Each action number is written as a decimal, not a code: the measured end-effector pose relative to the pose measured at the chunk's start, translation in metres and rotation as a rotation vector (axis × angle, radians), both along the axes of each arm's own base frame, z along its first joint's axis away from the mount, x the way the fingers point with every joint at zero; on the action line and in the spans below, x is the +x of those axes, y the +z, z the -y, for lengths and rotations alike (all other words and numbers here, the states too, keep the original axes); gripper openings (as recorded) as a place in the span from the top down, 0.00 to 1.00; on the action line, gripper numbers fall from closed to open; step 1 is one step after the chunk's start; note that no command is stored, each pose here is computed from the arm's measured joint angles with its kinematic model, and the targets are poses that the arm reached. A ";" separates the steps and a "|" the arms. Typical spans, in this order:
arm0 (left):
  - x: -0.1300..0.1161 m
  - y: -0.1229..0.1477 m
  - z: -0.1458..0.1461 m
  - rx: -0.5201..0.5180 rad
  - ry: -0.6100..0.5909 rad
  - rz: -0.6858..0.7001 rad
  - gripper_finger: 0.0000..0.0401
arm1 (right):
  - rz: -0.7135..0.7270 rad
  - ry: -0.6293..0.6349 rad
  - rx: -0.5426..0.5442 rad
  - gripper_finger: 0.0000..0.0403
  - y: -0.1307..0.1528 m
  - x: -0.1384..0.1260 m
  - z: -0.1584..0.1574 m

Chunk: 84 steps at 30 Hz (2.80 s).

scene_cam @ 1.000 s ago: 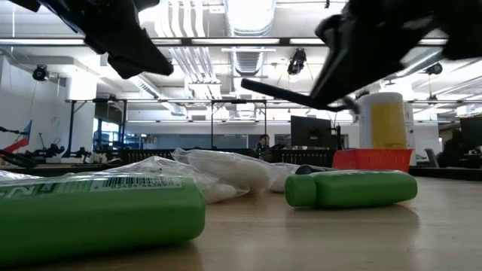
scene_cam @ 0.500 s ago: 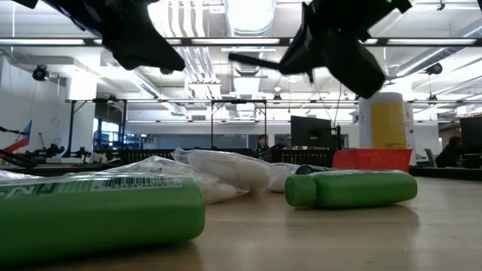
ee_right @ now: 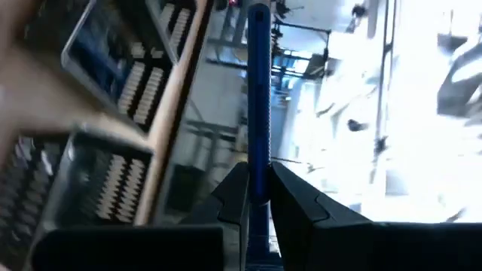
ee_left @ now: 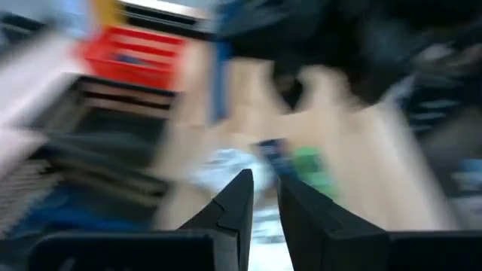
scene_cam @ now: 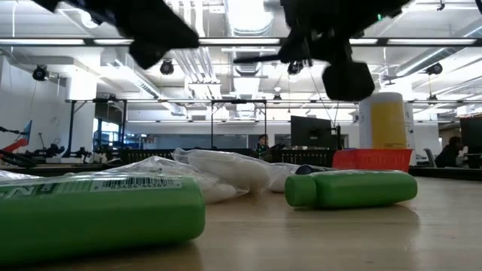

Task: Pick & Place Travel size toiletries
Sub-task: Put the blue razor into the middle black bin

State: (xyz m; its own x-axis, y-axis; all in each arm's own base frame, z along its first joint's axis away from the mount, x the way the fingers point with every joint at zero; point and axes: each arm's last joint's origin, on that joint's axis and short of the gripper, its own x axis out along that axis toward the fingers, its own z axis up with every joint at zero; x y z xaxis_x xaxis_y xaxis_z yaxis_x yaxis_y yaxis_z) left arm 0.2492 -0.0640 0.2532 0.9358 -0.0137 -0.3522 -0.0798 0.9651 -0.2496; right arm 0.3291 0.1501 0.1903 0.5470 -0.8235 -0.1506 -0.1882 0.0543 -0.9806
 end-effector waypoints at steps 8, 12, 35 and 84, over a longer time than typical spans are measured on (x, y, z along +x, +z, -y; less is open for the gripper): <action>0.010 0.009 -0.039 -0.103 -0.059 -0.015 0.83 | -0.200 -0.024 -0.244 0.92 -0.029 0.006 -0.004; 0.010 0.004 -0.048 -0.096 -0.023 -0.052 0.77 | -0.211 -0.012 -0.254 0.92 -0.034 0.005 -0.009; 0.067 -0.012 -0.066 -0.203 -0.125 -0.133 0.37 | -0.207 0.008 -0.247 0.92 -0.033 0.005 -0.016; 0.111 -0.018 -0.067 -0.129 -0.302 -0.196 0.90 | -0.183 0.010 -0.241 0.87 -0.033 0.004 -0.019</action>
State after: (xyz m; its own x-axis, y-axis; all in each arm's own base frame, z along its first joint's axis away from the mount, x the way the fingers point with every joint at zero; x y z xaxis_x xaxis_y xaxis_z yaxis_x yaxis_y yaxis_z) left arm 0.3601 0.0032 0.2354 0.7982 -0.3343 -0.5011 0.1450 0.9140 -0.3789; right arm 0.3335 0.1687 0.1576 0.5370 -0.8422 -0.0485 -0.3628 -0.1786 -0.9146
